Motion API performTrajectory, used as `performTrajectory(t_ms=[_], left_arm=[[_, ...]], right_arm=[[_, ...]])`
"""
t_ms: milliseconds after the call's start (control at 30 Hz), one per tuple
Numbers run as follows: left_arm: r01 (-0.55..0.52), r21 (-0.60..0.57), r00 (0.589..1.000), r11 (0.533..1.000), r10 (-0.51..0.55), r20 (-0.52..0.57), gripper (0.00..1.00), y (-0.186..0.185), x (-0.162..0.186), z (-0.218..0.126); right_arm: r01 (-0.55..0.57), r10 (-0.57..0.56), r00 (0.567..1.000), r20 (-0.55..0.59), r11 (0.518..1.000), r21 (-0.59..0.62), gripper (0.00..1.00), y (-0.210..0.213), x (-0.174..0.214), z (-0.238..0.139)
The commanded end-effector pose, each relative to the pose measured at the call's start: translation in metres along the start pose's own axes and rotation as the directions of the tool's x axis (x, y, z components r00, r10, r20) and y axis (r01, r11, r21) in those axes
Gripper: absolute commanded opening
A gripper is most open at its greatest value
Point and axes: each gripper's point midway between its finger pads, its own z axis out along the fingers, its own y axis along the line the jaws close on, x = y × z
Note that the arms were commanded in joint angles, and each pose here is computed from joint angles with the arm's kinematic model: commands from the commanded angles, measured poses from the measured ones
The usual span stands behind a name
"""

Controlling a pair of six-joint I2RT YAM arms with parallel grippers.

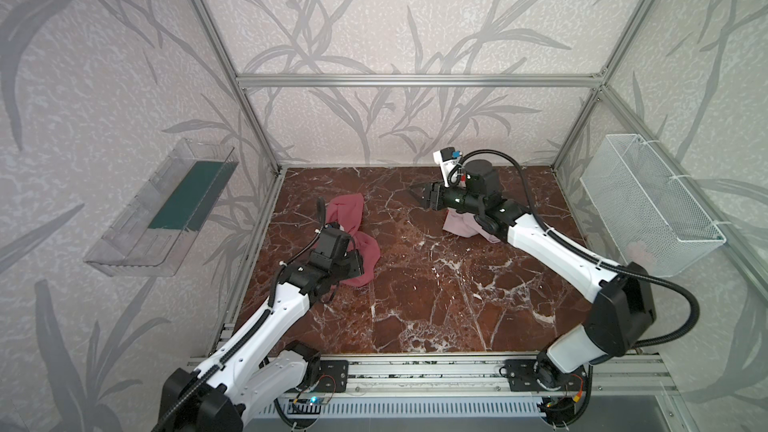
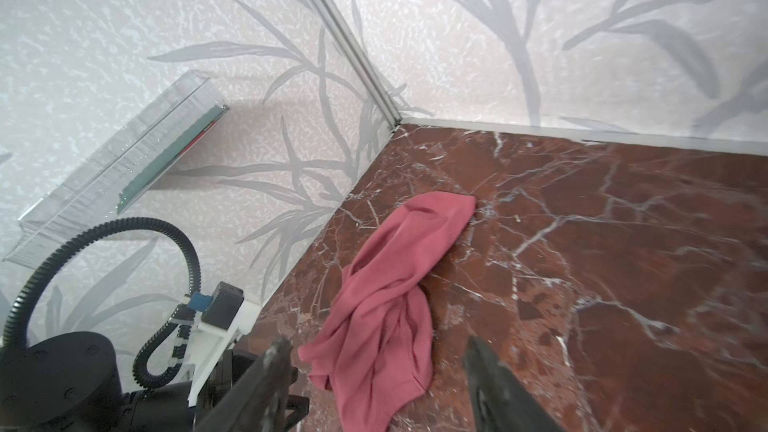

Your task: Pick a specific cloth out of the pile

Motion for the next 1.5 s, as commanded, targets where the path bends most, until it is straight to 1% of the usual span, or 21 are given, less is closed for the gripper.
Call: performTrajectory(t_ms=[0,167,300,400,500,633,700,800,1033,1167,1200,1333,1367,1467], left_arm=[[0.011,-0.036,1.0,0.999,-0.011,0.001,0.56,0.001,0.008,0.009],[-0.035,-0.093,0.998,0.995,0.03,-0.054,0.55,0.008,0.033,0.02],[-0.049,-0.119,0.998,0.992,0.044,-0.047,0.55,0.014,0.036,0.028],[-0.057,-0.13,0.998,0.99,0.051,-0.045,0.55,0.015,0.037,0.034],[-0.067,-0.141,0.997,0.988,0.062,-0.041,0.54,0.017,0.037,0.041],[-0.065,-0.141,0.997,0.988,0.061,-0.038,0.5,0.017,0.038,0.051],[-0.064,-0.138,0.997,0.988,0.057,-0.053,0.47,0.016,0.042,0.054],[-0.066,-0.145,0.995,0.987,0.055,-0.078,0.47,0.018,0.047,0.06],[-0.064,-0.154,0.993,0.986,0.047,-0.107,0.4,0.023,0.059,0.072],[-0.066,-0.169,0.992,0.983,0.047,-0.117,0.33,0.027,0.062,0.075],[-0.062,-0.17,0.992,0.983,0.042,-0.119,0.29,0.027,0.063,0.075],[-0.061,-0.165,0.994,0.984,0.044,-0.105,0.05,0.027,0.061,0.071],[-0.06,-0.166,0.994,0.984,0.043,-0.101,0.01,0.027,0.06,0.069],[-0.042,-0.145,0.996,0.989,0.03,-0.083,0.0,0.024,0.055,0.056]], right_arm=[[0.046,-0.045,0.999,-0.014,0.995,0.088,0.65,-0.014,0.023,-0.028],[0.05,-0.046,0.998,-0.033,0.986,0.16,0.64,-0.025,0.052,-0.073],[0.031,-0.026,0.999,-0.03,0.979,0.202,0.63,-0.036,0.074,-0.098],[0.003,0.004,1.0,-0.03,0.973,0.231,0.63,-0.047,0.085,-0.109],[-0.009,0.018,0.999,-0.036,0.97,0.242,0.63,-0.051,0.09,-0.114],[-0.013,0.023,0.999,-0.039,0.97,0.242,0.63,-0.052,0.092,-0.113],[-0.018,0.028,0.999,-0.042,0.97,0.241,0.63,-0.053,0.092,-0.112],[-0.021,0.032,0.999,-0.043,0.971,0.238,0.63,-0.053,0.092,-0.11],[-0.025,0.035,0.999,-0.035,0.969,0.245,0.63,-0.053,0.088,-0.112],[-0.027,0.034,0.999,-0.024,0.968,0.25,0.63,-0.053,0.087,-0.115],[-0.03,0.037,0.999,-0.021,0.968,0.251,0.63,-0.053,0.087,-0.116],[-0.034,0.037,0.999,-0.01,0.967,0.251,0.63,-0.051,0.086,-0.12],[-0.036,0.038,0.999,-0.006,0.967,0.254,0.63,-0.052,0.086,-0.121],[-0.042,0.043,0.999,-0.001,0.967,0.253,0.63,-0.05,0.086,-0.124]])
